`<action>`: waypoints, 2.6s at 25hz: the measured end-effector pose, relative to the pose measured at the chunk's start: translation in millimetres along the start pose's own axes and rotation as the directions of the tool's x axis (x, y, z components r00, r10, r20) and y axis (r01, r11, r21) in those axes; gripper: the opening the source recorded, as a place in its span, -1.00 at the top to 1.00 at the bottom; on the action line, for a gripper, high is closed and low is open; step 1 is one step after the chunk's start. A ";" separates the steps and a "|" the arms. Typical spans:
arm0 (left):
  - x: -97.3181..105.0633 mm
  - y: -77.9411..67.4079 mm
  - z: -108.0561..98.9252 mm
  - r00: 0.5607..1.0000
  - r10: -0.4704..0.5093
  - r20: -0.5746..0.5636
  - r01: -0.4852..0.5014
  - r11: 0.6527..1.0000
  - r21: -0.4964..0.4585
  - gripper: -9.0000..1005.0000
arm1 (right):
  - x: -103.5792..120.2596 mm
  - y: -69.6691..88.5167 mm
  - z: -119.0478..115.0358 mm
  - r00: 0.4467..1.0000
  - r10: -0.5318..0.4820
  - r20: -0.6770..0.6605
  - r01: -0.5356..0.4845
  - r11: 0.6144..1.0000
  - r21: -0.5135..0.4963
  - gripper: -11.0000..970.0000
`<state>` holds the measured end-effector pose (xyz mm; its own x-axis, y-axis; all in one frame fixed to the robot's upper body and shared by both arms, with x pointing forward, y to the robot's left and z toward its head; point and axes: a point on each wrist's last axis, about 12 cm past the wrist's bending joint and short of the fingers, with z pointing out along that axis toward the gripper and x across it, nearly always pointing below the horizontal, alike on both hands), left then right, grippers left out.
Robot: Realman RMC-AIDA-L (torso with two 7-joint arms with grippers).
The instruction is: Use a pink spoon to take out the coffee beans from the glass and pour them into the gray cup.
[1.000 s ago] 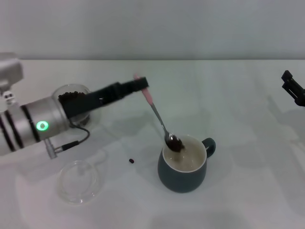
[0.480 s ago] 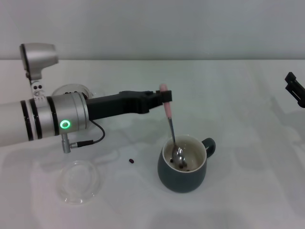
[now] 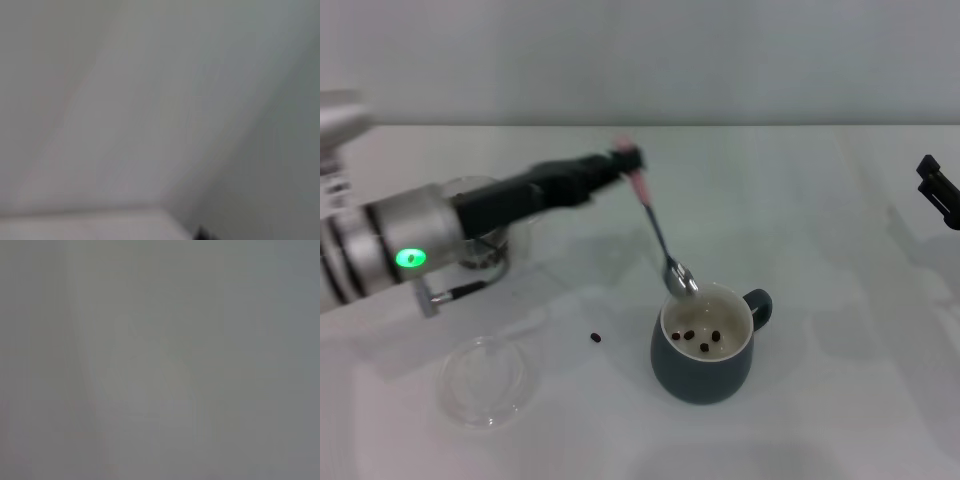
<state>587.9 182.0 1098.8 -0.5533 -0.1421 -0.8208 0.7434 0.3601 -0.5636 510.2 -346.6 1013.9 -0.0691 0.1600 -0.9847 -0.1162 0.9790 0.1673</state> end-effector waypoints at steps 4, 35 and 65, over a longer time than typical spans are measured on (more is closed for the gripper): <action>0.5 -0.2 -39.6 0.969 -0.119 0.216 0.114 0.993 0.036 0.72 | -2.2 2.5 0.0 1.000 0.004 0.021 -0.003 1.000 -0.018 -0.81; 134.2 9.3 -187.7 0.753 -0.381 0.536 0.597 0.739 -0.312 0.72 | -12.3 -5.4 8.1 0.998 -0.030 0.048 0.029 1.000 0.006 -0.81; 132.8 16.4 -168.4 0.866 -0.148 0.478 0.394 0.790 -0.470 -0.06 | -13.3 -20.9 -3.1 0.998 -0.017 0.067 0.011 0.996 0.086 -0.81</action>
<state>463.3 324.3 996.3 -0.4092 -0.6173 -0.6720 0.1922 0.6616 -0.7248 510.5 -369.6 1023.6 -0.0007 0.1511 -0.9885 -0.0310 0.9880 0.1511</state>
